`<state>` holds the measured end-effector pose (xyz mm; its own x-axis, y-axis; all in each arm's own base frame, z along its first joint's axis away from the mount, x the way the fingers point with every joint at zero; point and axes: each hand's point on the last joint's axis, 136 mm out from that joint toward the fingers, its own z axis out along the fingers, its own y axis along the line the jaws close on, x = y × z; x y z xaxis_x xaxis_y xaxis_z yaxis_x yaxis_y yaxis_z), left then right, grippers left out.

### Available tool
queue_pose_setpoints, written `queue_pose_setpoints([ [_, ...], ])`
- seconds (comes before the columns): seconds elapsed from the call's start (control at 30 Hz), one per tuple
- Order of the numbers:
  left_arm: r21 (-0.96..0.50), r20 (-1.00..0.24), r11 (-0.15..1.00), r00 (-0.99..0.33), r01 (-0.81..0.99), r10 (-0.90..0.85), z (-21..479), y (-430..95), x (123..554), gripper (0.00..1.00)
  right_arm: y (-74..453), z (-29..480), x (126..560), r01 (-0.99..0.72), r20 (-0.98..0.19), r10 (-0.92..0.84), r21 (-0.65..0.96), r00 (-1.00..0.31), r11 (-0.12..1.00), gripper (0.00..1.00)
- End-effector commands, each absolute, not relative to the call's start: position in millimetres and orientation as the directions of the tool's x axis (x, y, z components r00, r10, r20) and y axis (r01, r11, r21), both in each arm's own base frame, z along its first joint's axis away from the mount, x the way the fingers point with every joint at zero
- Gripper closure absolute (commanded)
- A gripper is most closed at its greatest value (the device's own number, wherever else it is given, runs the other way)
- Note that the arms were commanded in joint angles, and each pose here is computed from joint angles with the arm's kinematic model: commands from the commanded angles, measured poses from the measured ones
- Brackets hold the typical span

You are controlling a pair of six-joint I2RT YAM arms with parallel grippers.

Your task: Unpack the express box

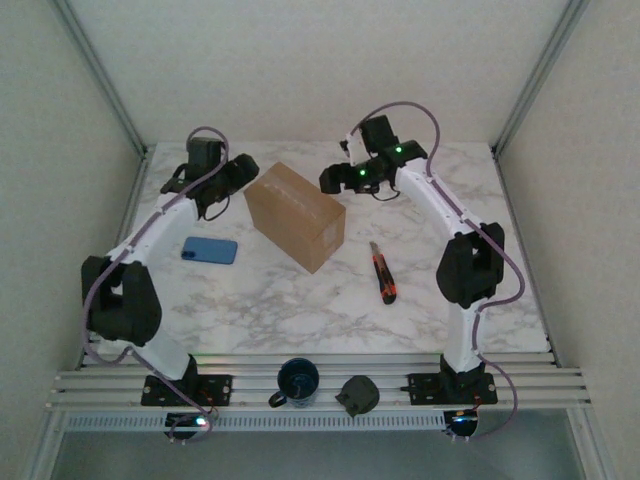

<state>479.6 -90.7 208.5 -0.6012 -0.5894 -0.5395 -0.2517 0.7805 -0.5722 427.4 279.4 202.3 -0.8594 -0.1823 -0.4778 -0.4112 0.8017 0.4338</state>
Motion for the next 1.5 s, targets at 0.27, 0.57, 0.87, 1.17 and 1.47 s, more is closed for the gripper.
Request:
queue_pose_setpoints([
  [0.27, -0.527, -0.635, 0.849, -0.652, -0.026, -0.414, 214, -117, 538, 0.16, 270, 182, 387, -0.040, -0.397, 0.216, 0.546, -0.892, 0.837, 0.01],
  [0.57, -0.562, -0.608, 0.825, -0.706, 0.060, -0.363, 197, -137, 546, 0.16, 272, 165, 381, 0.116, -0.380, 0.399, 0.587, -0.834, 0.801, 0.01],
  [0.87, -0.592, -0.570, 0.801, -0.746, 0.085, -0.343, 181, -147, 527, 0.17, 283, 160, 384, 0.141, -0.373, 0.450, 0.623, -0.811, 0.770, 0.01],
  [1.17, -0.632, -0.556, 0.769, -0.745, 0.092, -0.367, 187, -148, 493, 0.16, 292, 155, 381, 0.131, -0.346, 0.426, 0.629, -0.836, 0.767, 0.01],
  [1.47, -0.549, -0.632, 0.835, -0.675, 0.044, -0.381, 204, -124, 504, 0.15, 265, 178, 368, 0.106, -0.448, 0.373, 0.515, -0.812, 0.851, 0.01],
])
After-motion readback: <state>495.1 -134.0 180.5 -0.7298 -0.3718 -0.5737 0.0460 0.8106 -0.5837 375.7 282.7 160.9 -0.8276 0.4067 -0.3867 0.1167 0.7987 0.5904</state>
